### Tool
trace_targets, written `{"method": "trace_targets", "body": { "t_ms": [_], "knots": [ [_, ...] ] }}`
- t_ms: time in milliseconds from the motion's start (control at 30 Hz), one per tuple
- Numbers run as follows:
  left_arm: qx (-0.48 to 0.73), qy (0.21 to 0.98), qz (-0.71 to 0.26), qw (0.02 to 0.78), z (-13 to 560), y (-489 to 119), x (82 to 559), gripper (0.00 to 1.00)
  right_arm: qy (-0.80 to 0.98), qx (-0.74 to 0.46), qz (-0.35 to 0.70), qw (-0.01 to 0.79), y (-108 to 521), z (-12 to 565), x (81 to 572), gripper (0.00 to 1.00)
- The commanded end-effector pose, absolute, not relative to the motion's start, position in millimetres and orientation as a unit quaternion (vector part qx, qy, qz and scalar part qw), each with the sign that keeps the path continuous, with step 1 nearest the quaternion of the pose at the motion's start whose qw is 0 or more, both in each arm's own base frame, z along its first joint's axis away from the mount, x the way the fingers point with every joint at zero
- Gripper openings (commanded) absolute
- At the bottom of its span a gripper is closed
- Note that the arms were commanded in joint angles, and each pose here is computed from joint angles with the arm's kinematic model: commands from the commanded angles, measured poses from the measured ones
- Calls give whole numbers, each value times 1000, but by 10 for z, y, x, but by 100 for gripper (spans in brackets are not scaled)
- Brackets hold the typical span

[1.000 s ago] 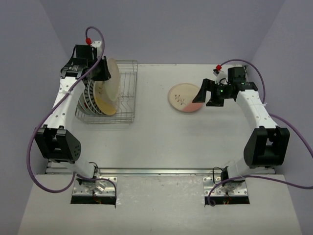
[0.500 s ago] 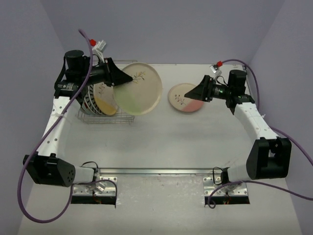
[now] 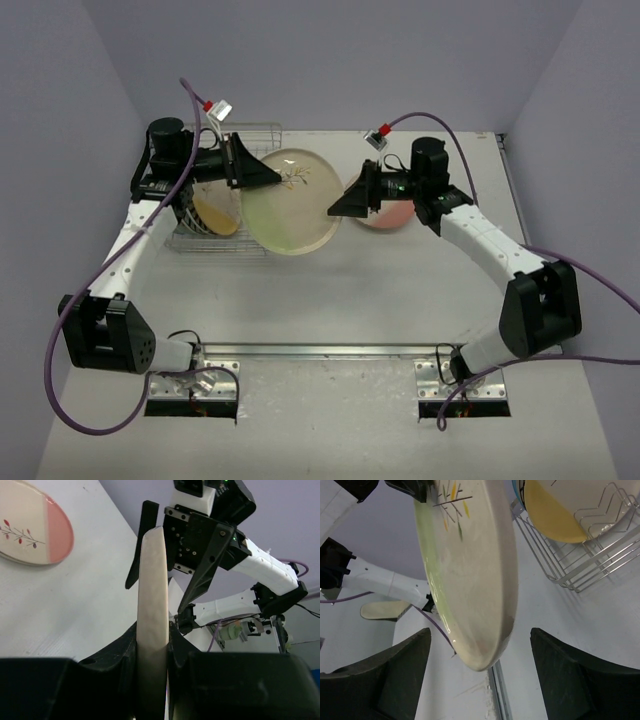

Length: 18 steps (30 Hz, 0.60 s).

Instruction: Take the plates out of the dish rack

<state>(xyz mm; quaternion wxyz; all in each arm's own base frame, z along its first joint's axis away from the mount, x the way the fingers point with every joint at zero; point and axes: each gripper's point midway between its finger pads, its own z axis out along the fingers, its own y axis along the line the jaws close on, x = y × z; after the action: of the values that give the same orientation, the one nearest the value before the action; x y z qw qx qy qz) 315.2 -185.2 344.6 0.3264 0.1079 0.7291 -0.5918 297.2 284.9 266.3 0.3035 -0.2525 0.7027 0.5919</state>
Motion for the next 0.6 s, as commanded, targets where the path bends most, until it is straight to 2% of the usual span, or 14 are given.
{"method": "trace_targets", "body": {
  "t_ms": [0,67,100,133,167,200,333,367,433,500,567],
  "knots": [
    [159,694,-611,344,3716,-1870,3002,0,674,-284,599,325,2964,2802,3013,54],
    [158,695,-611,343,3696,-1873,3003,0,672,-284,606,318,2974,2795,2993,34],
    [156,696,-611,343,3685,-1873,3013,0,674,-280,608,313,2975,2778,2987,15],
    [154,697,-610,343,3671,-1872,3029,0,673,-280,609,312,2974,2789,2975,6],
    [151,699,-608,344,3657,-1870,3046,3,674,-275,613,307,2968,2775,2958,1],
    [146,702,-606,344,3631,-1867,3071,9,674,-271,616,304,2955,2776,2950,0],
    [125,724,-581,350,3525,-1817,3165,55,675,-249,630,294,2835,2792,2975,0],
    [118,730,-567,362,3530,-1786,3225,63,680,-230,632,291,2753,2781,3022,0],
    [106,748,-538,375,3454,-1719,3310,91,689,-192,633,295,2547,2737,3161,0],
    [89,766,-500,395,3421,-1607,3427,100,700,-144,632,298,2311,2664,3319,0],
    [71,776,-465,420,3442,-1491,3546,100,710,-107,631,294,2139,2593,3415,0]
  ]
}}
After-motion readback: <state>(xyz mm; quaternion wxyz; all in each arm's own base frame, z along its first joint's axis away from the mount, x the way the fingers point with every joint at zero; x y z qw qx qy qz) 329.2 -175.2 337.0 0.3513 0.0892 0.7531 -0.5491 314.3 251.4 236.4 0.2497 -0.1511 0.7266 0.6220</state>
